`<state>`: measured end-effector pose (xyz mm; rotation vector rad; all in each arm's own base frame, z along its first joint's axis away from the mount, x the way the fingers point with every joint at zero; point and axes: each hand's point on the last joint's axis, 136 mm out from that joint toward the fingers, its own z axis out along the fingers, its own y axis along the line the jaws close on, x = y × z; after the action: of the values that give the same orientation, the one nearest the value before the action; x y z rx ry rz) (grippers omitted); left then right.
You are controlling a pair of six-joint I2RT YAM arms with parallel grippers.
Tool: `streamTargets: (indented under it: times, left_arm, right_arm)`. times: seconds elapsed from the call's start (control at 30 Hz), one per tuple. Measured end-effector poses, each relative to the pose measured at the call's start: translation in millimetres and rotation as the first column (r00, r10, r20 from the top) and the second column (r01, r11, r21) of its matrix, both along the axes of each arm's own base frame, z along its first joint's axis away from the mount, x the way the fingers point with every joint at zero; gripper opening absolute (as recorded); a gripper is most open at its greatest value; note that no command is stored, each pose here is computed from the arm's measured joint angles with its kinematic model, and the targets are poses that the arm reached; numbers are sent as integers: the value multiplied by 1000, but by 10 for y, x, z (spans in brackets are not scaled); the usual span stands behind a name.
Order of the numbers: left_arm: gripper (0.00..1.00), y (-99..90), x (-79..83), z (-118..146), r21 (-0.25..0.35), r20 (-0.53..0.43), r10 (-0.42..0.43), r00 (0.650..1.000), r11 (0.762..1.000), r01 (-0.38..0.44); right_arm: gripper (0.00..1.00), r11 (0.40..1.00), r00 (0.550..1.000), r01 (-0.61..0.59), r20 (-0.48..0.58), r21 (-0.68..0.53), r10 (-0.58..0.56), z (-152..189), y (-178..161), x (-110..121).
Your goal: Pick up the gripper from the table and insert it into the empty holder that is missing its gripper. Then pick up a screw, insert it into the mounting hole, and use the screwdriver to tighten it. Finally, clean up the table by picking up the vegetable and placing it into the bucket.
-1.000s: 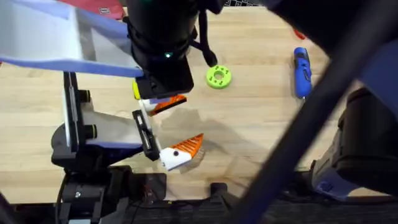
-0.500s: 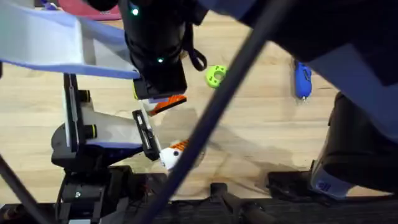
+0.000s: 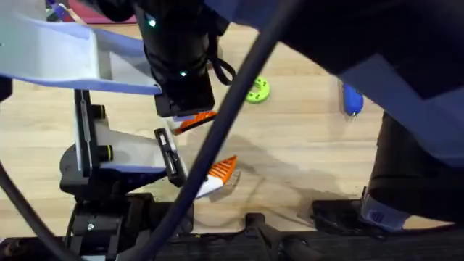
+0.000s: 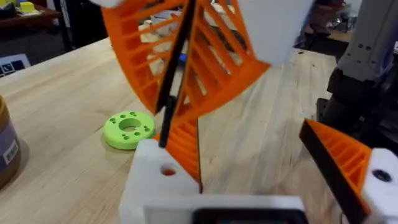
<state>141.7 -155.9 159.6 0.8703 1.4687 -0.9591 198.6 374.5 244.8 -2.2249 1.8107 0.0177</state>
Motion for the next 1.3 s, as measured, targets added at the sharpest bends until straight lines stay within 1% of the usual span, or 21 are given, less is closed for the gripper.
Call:
streamTargets:
  times: [0.33, 0.7, 1.3]
  left_arm:
    - [986, 0, 0, 0, 0, 0, 0, 1000, 1000, 0]
    - [985, 0, 0, 0, 0, 0, 0, 1000, 1000, 0]
    - [985, 0, 0, 0, 0, 0, 0, 1000, 1000, 0]
  right_arm:
    - [6, 1000, 1000, -1, -5, -11, 1, -38, -8, -7]
    - [6, 1000, 1000, -14, -6, -11, 14, -39, 25, -70]
    - [6, 1000, 1000, -14, -15, -28, 13, -97, 9, -77]
